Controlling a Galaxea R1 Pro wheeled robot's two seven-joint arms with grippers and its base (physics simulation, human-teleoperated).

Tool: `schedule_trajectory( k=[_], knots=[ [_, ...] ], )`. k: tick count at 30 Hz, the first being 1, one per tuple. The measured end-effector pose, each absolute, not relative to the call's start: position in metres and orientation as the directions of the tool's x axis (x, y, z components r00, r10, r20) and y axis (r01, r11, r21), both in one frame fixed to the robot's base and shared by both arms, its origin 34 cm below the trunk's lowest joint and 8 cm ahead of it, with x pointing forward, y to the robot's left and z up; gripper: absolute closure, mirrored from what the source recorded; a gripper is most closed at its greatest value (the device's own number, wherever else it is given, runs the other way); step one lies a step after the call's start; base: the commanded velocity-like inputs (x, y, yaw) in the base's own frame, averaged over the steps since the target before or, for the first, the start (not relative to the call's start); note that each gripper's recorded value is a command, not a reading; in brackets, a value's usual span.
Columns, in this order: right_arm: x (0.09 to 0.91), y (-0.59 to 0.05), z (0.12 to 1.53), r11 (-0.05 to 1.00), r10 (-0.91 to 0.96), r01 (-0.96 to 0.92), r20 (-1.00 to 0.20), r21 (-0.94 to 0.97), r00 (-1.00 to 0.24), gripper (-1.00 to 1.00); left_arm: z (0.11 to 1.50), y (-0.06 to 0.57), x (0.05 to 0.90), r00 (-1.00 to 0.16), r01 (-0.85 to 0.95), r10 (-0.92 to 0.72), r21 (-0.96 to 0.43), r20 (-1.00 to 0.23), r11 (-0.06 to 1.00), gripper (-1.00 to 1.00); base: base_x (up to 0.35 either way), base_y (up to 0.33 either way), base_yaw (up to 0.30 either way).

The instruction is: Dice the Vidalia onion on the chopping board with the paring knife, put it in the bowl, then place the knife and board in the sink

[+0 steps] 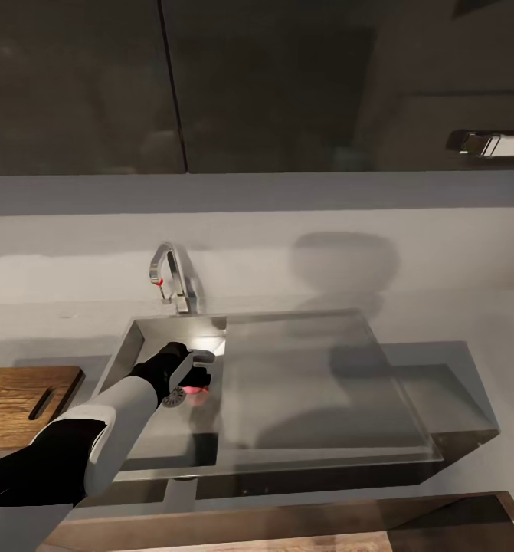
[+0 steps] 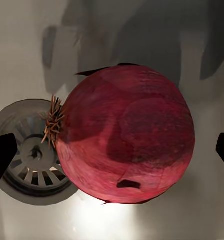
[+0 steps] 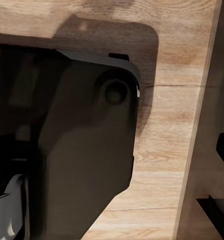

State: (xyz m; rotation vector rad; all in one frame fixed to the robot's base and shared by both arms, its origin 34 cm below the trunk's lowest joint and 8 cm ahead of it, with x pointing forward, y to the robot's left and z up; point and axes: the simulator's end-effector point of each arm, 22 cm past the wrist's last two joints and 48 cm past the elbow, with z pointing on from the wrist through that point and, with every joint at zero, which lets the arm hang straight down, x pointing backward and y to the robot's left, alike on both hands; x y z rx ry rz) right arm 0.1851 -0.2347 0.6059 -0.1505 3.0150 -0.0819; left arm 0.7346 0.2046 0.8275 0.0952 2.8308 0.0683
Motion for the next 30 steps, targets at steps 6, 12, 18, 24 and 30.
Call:
schedule_trajectory(
  k=[6,12,18,24,30],
  knots=[
    [0.185,-0.235,0.606,0.994,-0.103,-0.096,-0.118,-0.061,-0.988,-1.00,0.828,0.205,0.734,-0.951,0.055,0.069,0.055,-0.302,0.997,1.00,0.041,0.000,0.000],
    [0.185,-0.235,0.606,0.994,-0.103,-0.096,-0.119,-0.061,-0.988,-1.00,0.827,0.206,0.734,-0.951,0.056,0.070,0.057,-0.301,0.997,1.00,0.008,0.000,0.000],
    [0.186,-0.235,0.606,0.994,-0.103,-0.096,-0.121,-0.060,-0.987,-1.00,0.829,0.206,0.735,-0.950,0.058,0.074,0.060,-0.304,0.997,1.00,0.000,0.000,0.000],
    [0.189,-0.235,0.607,0.994,-0.103,-0.095,-0.130,-0.061,-0.986,-1.00,0.839,0.205,0.742,-0.942,0.056,0.073,0.061,-0.327,0.997,1.00,0.000,0.000,0.000],
    [0.194,-0.235,0.608,0.994,-0.102,-0.095,-0.141,-0.061,-0.985,-1.00,0.861,0.204,0.759,-0.924,0.050,0.068,0.058,-0.377,0.997,1.00,0.000,0.000,0.000]
  ],
)
